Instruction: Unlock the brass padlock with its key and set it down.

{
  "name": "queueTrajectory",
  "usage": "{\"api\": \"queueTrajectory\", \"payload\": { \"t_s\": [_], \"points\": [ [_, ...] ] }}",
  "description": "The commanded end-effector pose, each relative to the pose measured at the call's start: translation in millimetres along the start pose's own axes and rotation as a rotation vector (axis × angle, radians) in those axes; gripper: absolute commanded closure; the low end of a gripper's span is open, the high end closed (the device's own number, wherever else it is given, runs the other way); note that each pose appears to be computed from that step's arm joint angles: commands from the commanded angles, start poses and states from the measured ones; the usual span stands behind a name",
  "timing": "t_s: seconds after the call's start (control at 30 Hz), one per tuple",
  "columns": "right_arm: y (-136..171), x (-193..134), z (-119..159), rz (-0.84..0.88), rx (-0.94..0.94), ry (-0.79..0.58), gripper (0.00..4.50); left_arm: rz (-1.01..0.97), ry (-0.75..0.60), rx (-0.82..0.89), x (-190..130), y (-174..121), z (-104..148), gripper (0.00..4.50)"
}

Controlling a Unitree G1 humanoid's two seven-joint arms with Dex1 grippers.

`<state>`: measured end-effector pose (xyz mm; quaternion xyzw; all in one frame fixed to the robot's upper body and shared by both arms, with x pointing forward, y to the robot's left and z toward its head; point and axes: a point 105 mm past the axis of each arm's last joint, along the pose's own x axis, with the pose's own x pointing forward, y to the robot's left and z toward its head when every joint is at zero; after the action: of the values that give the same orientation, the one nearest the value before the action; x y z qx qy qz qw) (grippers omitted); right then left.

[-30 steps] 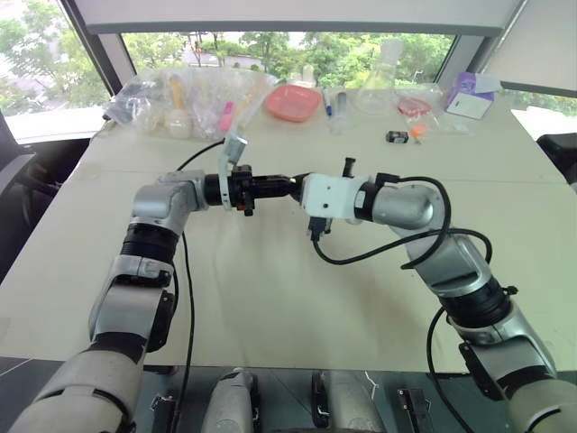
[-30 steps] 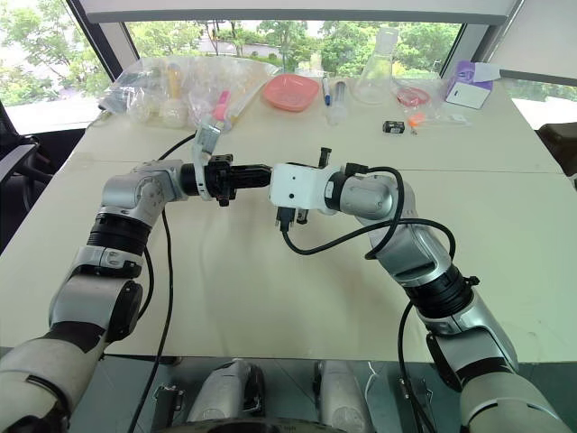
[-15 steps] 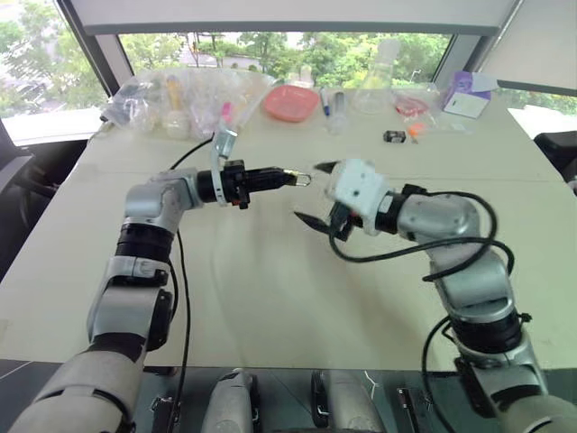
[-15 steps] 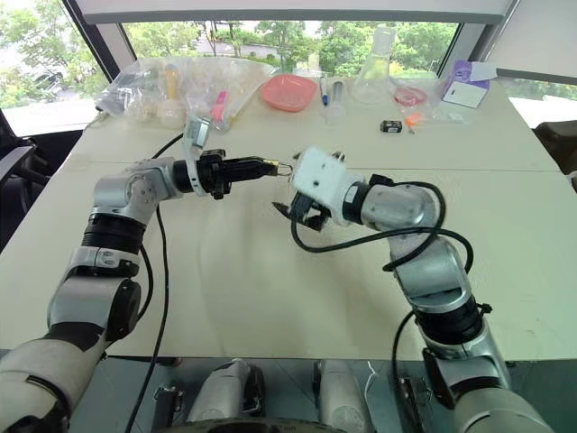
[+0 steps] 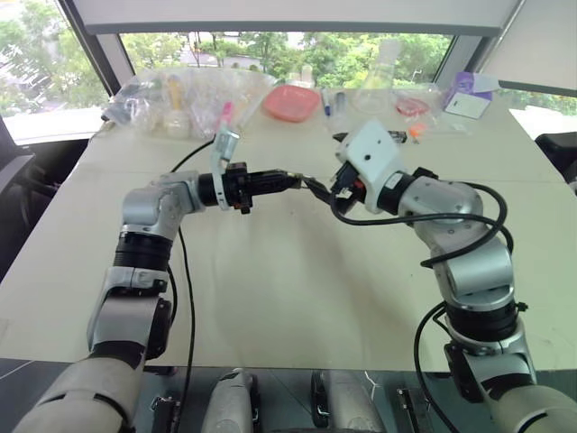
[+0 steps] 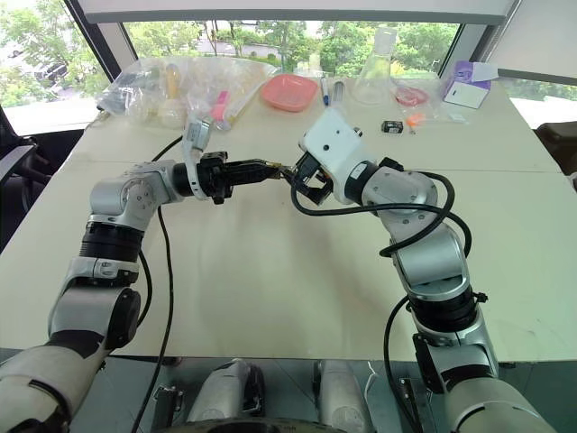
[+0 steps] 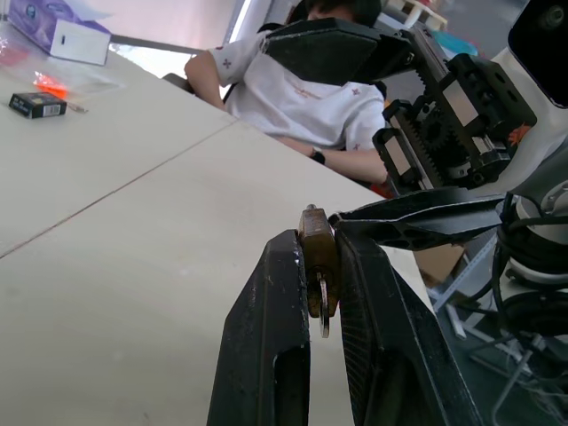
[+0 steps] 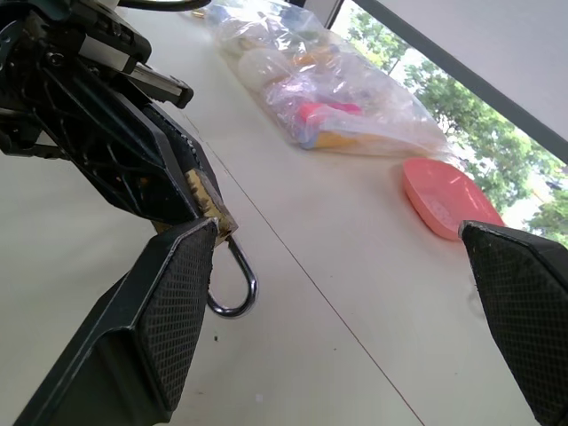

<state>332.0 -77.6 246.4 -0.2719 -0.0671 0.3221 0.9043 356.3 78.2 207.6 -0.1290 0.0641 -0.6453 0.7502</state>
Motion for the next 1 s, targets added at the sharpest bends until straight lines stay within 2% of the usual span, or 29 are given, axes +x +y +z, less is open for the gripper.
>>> {"api": "queueTrajectory", "payload": {
  "t_s": [0.03, 0.37, 0.5, 0.63, 0.7, 0.8, 0.93, 1.0],
  "points": [
    [-4, -1, -4, -0.023, -0.007, 0.016, 0.08, -0.084, -0.057, 0.063, -2, -20, 22, 4.50],
    [11, -1, -14, 0.063, -0.008, 0.053, 0.08, -0.067, -0.087, 0.070, -5, -19, 29, 4.50],
    [6, -4, -16, 0.040, -0.011, 0.068, 0.08, -0.049, -0.070, 0.076, -3, -15, 24, 4.50],
    [6, -23, -29, 0.069, -0.036, 0.154, 0.08, -0.029, -0.036, 0.073, 5, -10, 13, 4.50],
    [21, -40, -40, 0.165, -0.049, 0.226, 0.08, 0.001, -0.010, 0.073, 12, -5, 4, 4.50],
    [46, -72, -55, 0.314, 0.061, 0.342, 0.08, 0.068, 0.032, -0.021, 35, 9, -20, 4.50],
    [49, -91, -66, 0.319, 0.125, 0.440, 0.08, 0.096, 0.147, -0.140, 56, 21, -63, 4.50],
    [48, -93, -68, 0.308, 0.124, 0.464, 0.08, 0.098, 0.161, -0.196, 63, 23, -72, 4.50]
  ]
}}
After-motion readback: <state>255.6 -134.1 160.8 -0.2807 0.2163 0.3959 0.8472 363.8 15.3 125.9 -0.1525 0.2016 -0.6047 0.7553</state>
